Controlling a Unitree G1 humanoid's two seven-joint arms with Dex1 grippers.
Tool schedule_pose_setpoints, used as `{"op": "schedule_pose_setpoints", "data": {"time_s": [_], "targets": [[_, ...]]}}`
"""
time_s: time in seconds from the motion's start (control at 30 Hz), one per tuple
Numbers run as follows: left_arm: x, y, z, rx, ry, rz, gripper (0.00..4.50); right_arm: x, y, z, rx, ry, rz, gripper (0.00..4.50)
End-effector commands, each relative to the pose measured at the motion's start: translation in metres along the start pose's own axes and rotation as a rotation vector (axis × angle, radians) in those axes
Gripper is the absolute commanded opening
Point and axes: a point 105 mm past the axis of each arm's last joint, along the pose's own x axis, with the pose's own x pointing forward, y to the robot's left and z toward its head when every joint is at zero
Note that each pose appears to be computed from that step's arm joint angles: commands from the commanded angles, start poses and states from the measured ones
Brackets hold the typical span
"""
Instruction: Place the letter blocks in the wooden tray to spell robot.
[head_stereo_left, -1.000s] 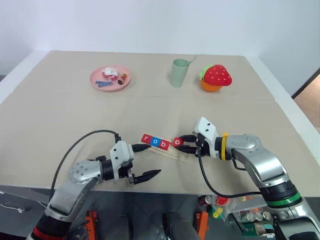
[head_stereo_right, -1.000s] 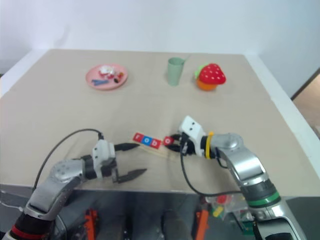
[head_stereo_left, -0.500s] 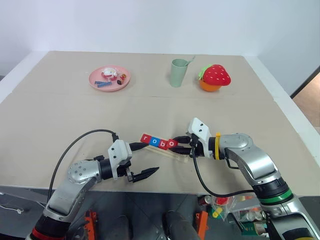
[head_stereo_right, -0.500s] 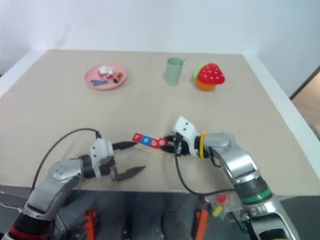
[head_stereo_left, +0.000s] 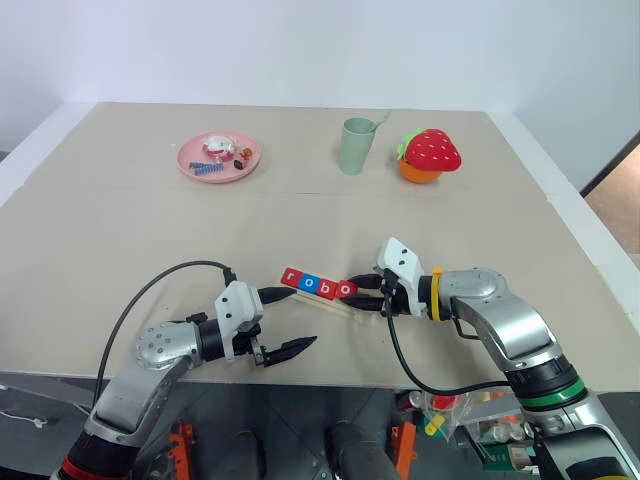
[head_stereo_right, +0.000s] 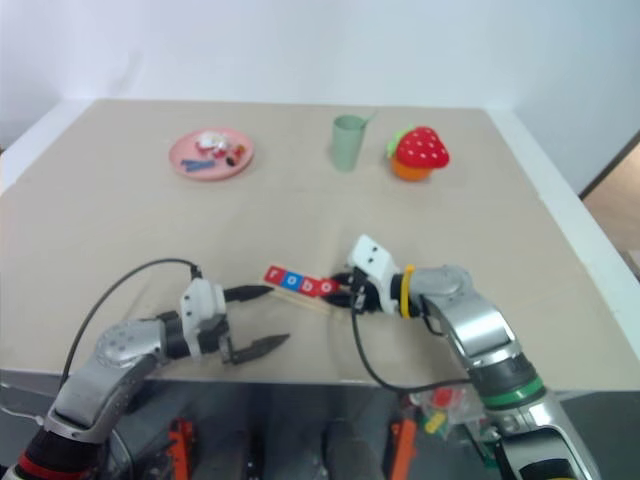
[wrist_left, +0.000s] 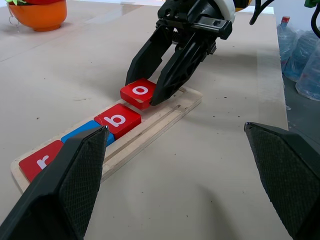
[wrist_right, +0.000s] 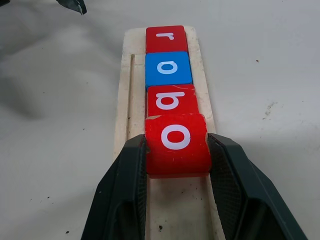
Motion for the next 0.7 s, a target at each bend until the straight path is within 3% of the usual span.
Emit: {"op": "schedule_pose_setpoints", "data": {"time_s": [0.03,0.7], "targets": [[-0.0014,0.0005,0.0084,0.028,-0.018,-0.007,4.50,-0.0027,0.0021,0.0064,-0.033,-0.016,0.008,1.18],[-0.0012,0.0000,0.0084,0.035,-0.015,-0.006,4.50,0.0009,-0.0039,0.0019,-0.011,-0.004,0.011,1.18]]}}
